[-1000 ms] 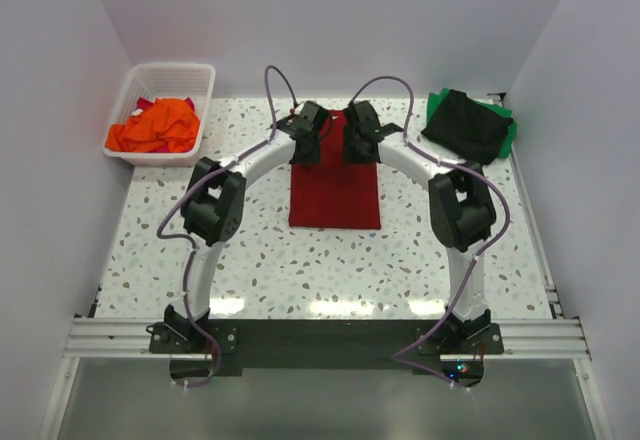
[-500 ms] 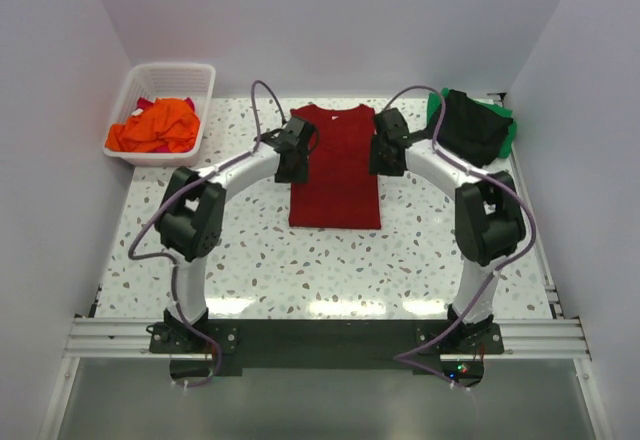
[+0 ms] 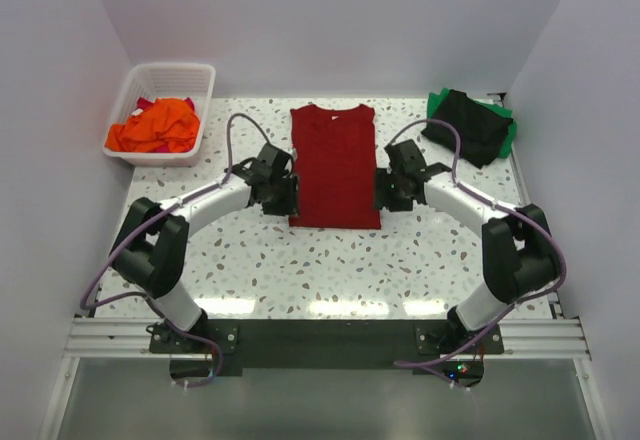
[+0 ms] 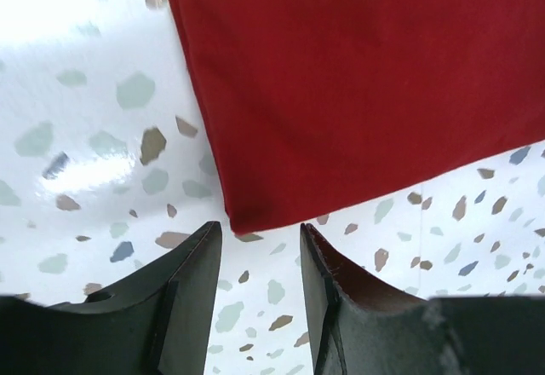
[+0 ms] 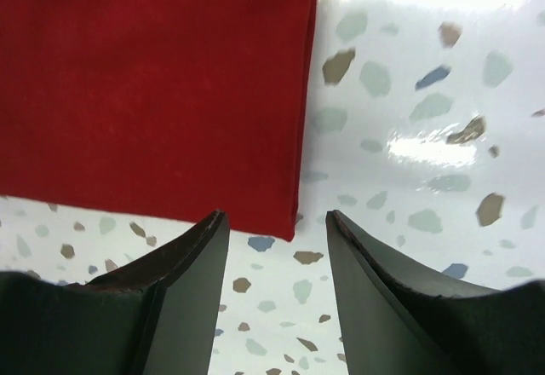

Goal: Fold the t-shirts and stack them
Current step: Fold the tshirt

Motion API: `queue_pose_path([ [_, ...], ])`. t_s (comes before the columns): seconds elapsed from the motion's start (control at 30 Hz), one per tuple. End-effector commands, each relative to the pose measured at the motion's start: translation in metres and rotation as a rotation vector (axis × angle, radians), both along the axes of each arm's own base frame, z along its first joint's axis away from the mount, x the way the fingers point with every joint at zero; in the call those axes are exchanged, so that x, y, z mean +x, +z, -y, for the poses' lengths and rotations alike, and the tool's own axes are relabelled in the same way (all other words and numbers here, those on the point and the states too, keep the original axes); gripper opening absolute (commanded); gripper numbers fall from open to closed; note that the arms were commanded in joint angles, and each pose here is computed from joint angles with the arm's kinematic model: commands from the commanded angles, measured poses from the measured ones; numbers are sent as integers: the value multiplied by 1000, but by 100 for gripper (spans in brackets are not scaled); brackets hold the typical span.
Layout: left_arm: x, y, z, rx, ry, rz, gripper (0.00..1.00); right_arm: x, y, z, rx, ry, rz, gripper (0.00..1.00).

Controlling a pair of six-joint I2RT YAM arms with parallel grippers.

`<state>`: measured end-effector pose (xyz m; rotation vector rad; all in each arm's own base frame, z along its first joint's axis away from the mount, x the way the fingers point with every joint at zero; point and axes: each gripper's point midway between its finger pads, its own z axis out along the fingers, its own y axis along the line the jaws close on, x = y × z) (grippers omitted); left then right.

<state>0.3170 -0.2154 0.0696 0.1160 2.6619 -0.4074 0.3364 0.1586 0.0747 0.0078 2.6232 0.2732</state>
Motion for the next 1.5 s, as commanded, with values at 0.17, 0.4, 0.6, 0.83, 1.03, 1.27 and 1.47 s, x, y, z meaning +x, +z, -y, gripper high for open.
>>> queue_pose_path([
  [0.17, -25, -15, 3, -158, 3, -18, 48, -37, -10, -17, 160, 52, -25, 54],
  [0.4, -14, -22, -8, -184, 77, 0, 47, -35, -31, -13, 155, 32, -2, 51],
  [0.6, 1, -19, -10, -207, 101, 25, 47, -26, -43, -15, 153, 25, -14, 49],
  [0.83, 1, -28, 1, -268, 69, -46, 47, -21, -51, -17, 145, 29, -40, 49],
  [1.03, 0, -38, 1, -262, 60, -74, 47, -23, -56, -17, 149, 31, -60, 46],
  [1.27, 4, -41, 6, -302, 66, -81, 44, -27, -64, -21, 158, 45, -96, 22],
  [1.47, -2, -50, -1, -253, 67, -117, 33, -29, -65, -22, 159, 65, -111, 4],
])
